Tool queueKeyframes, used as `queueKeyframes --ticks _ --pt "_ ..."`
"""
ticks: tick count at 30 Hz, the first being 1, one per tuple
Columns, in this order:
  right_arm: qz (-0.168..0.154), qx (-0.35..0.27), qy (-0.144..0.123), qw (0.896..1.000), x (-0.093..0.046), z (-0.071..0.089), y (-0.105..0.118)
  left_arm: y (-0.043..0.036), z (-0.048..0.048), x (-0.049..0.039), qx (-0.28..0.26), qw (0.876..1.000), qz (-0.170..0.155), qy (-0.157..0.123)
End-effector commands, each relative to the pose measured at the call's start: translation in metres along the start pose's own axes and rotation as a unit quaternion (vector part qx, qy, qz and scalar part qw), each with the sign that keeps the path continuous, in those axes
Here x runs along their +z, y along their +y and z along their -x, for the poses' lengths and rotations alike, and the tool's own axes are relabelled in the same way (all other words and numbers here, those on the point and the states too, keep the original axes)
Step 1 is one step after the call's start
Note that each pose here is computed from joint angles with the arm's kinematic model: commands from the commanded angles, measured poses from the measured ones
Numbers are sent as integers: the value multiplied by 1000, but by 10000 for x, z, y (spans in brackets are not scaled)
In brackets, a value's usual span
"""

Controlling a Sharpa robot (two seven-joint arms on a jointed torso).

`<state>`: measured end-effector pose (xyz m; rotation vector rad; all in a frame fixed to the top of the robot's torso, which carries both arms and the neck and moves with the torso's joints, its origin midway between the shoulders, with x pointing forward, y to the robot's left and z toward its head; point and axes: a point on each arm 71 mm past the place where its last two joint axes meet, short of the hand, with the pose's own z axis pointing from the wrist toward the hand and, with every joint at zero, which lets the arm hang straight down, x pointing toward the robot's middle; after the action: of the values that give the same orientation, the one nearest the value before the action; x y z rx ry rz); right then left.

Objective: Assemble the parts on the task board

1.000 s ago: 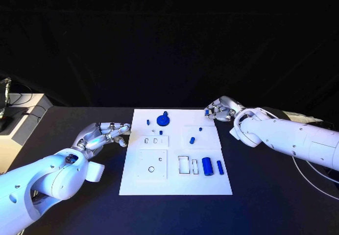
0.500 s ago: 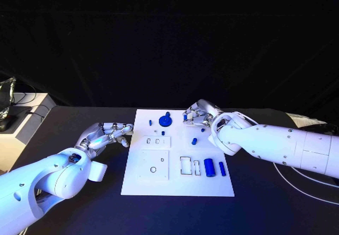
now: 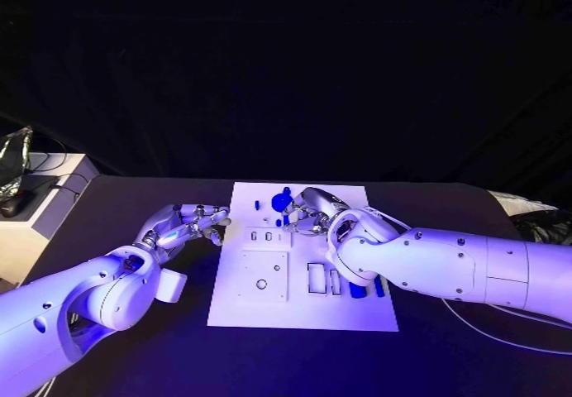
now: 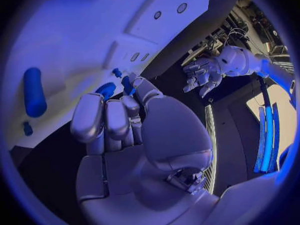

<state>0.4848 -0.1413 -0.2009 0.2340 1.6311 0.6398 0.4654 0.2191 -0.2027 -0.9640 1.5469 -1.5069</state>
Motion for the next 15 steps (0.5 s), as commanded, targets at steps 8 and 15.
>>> queueKeyframes --ticks 8,15 --pt "-4 -31 11 999 -36 -162 9 -3 -12 2 -5 1000 -2 9" --pt "-4 -39 10 999 -36 -189 2 1 -7 0 -5 1000 -1 8"
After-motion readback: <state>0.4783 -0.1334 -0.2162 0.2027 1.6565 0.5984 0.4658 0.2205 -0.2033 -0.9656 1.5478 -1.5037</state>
